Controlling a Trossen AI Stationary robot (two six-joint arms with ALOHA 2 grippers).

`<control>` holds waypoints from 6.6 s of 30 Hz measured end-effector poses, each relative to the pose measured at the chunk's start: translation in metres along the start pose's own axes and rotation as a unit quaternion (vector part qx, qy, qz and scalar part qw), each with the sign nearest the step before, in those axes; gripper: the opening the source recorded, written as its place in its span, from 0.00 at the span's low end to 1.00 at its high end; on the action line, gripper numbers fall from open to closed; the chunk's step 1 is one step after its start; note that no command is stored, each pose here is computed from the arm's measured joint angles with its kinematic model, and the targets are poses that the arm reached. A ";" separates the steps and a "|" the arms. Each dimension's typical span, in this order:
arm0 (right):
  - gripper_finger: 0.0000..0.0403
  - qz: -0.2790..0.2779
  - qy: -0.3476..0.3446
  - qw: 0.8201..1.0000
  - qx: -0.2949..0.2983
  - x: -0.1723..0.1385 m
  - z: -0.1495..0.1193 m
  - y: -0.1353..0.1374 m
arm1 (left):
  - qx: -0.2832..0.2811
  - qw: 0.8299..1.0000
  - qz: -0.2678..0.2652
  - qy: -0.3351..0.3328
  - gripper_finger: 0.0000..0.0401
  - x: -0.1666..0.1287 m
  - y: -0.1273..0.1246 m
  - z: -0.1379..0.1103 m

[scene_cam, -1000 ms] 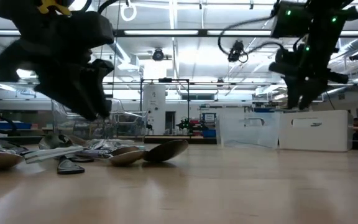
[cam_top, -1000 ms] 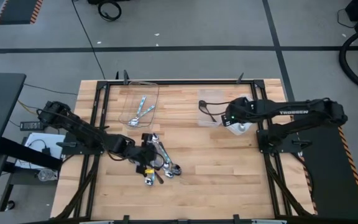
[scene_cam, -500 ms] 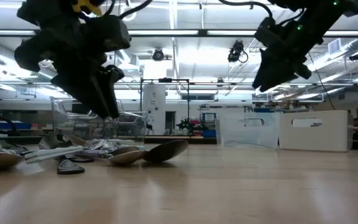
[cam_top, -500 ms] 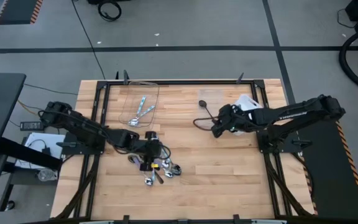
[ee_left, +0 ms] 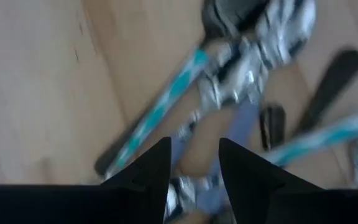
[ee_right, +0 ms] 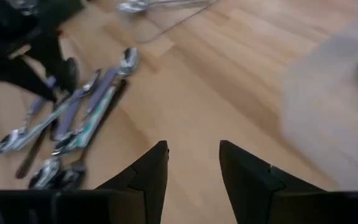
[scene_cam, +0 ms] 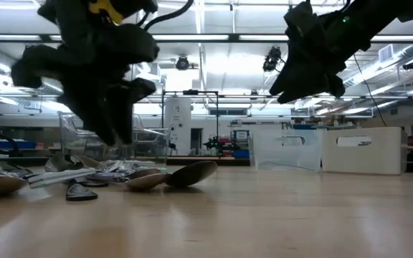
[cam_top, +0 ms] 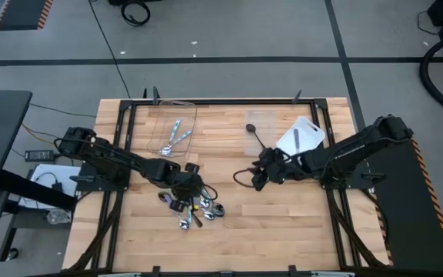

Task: Sort silverware by color (type)
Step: Put the purple spoon into the white bin

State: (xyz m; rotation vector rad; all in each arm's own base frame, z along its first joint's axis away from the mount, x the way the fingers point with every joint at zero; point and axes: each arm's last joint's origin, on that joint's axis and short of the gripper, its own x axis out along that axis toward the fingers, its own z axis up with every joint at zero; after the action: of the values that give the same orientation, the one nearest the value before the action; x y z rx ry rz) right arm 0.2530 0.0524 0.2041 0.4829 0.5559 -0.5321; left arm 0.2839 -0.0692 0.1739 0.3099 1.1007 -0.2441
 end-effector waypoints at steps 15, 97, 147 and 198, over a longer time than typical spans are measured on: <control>0.37 0.029 0.001 1.000 -0.003 0.024 -0.045 0.032 | 0.063 0.989 -0.112 0.073 0.35 -0.010 -0.030 -0.003; 0.35 0.057 -0.149 0.966 -0.202 0.008 0.081 -0.036 | -0.084 0.992 -0.075 0.057 0.13 -0.065 -0.015 -0.004; 0.41 0.203 -0.032 0.978 -0.025 0.017 0.047 -0.002 | 0.598 0.707 0.377 0.036 0.14 -0.012 0.033 0.071; 0.10 0.197 -0.151 0.969 -0.020 0.009 0.070 -0.002 | 0.528 0.714 0.452 -0.086 0.34 -0.028 0.035 0.090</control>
State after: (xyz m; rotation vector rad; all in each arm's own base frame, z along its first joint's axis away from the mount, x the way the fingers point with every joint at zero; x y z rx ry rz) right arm 0.2839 0.0090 0.2505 0.4498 0.1689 -0.2065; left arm 0.3590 -0.0683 0.2412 1.7723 0.3965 0.0176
